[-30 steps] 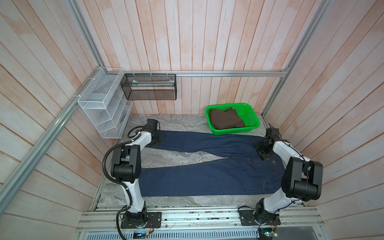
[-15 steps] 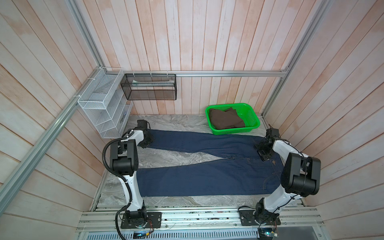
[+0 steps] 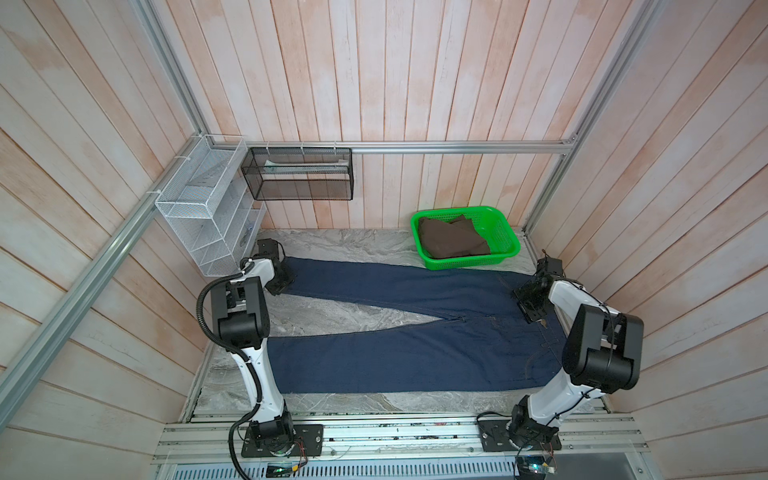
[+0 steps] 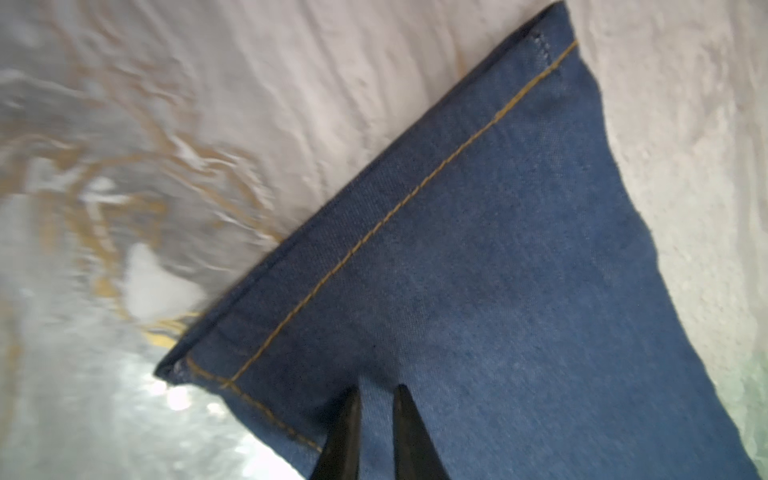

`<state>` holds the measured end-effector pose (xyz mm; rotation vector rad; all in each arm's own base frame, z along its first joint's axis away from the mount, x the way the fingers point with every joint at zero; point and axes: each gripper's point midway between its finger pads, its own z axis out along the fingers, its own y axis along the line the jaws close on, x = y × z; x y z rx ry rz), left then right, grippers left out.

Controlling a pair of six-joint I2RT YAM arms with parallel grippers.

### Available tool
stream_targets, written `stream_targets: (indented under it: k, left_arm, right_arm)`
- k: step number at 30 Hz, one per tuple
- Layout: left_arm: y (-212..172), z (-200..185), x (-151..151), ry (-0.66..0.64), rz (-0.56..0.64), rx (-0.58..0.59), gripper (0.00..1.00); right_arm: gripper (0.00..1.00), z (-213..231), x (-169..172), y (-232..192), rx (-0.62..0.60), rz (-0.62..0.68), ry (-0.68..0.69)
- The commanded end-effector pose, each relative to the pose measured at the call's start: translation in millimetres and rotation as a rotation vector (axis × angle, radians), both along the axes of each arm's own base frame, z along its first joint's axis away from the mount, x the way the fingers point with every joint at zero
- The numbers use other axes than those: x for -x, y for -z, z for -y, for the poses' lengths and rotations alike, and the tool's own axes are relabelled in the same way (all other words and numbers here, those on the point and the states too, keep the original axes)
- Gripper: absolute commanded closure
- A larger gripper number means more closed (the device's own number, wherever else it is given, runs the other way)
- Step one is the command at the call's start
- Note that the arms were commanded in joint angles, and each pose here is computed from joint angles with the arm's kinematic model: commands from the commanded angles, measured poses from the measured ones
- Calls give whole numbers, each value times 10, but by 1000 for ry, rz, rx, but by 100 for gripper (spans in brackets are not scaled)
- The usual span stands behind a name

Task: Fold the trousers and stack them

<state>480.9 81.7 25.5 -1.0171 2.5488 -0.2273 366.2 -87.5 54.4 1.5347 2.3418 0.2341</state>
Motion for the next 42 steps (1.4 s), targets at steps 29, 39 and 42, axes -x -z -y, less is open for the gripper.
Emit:
stream_targets:
  k: [29,39,42]
  left_arm:
    - [-1765,1421,455,351,413,-91,49]
    - [-1692,1439,685,364,435,-71,49]
    - [-1655,1433,729,362,432,-69,49]
  right_arm:
    - [31,1090,-1016,-226,52,-103,145]
    - [33,1214,-1241,-44,147,-140,25]
    - [35,1229,-1281,26,147,-150,7]
